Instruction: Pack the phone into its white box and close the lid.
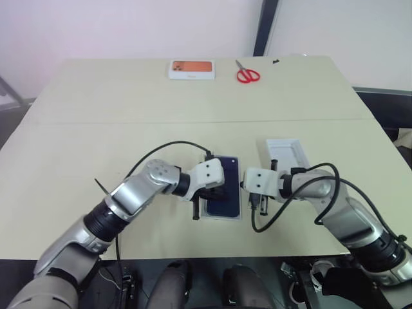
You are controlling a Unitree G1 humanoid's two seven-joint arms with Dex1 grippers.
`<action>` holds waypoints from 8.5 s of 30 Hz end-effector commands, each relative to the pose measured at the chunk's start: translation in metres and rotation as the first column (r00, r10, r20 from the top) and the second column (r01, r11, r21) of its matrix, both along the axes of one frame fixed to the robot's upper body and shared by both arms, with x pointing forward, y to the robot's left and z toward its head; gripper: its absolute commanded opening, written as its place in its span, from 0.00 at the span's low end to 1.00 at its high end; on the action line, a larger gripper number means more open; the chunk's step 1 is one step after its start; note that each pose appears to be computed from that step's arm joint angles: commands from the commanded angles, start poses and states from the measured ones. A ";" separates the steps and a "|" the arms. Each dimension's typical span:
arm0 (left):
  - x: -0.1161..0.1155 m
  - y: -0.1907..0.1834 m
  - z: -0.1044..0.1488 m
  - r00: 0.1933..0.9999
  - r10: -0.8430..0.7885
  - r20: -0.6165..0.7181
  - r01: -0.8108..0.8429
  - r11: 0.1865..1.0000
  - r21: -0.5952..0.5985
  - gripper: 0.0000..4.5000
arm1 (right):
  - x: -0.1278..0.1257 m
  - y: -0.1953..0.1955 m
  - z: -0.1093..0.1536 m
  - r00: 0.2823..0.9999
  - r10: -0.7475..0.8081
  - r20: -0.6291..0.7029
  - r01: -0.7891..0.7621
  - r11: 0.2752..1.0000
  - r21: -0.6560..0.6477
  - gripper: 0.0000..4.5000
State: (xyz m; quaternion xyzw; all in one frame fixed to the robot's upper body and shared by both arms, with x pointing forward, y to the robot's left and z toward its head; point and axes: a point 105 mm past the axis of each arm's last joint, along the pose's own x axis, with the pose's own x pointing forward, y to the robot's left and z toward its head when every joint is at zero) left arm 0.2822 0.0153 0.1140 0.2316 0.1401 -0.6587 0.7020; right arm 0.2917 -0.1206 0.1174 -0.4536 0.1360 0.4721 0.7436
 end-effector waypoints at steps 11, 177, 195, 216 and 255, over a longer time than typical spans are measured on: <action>0.023 0.027 0.016 0.990 0.122 0.072 -0.122 0.993 -0.004 0.01 | -0.005 -0.020 0.018 0.998 -0.042 0.046 0.042 0.999 -0.004 0.00; 0.025 0.047 0.041 0.978 0.054 0.200 -0.009 0.976 -0.220 0.00 | 0.003 0.005 0.074 0.668 -0.258 -0.698 0.710 0.503 0.493 0.99; 0.036 0.077 0.047 0.941 0.206 0.270 -0.164 0.972 -0.168 0.00 | 0.013 -0.038 0.057 0.985 -0.174 -0.018 0.175 0.976 0.131 0.01; 0.013 0.035 0.011 0.992 0.013 0.123 -0.004 0.997 -0.074 0.00 | -0.010 -0.013 0.032 0.995 -0.038 -0.092 0.048 0.992 0.114 0.01; 0.021 0.036 0.004 0.990 0.038 0.135 -0.036 0.999 -0.017 0.00 | -0.015 -0.017 0.030 0.995 -0.057 -0.087 0.066 0.992 0.109 0.01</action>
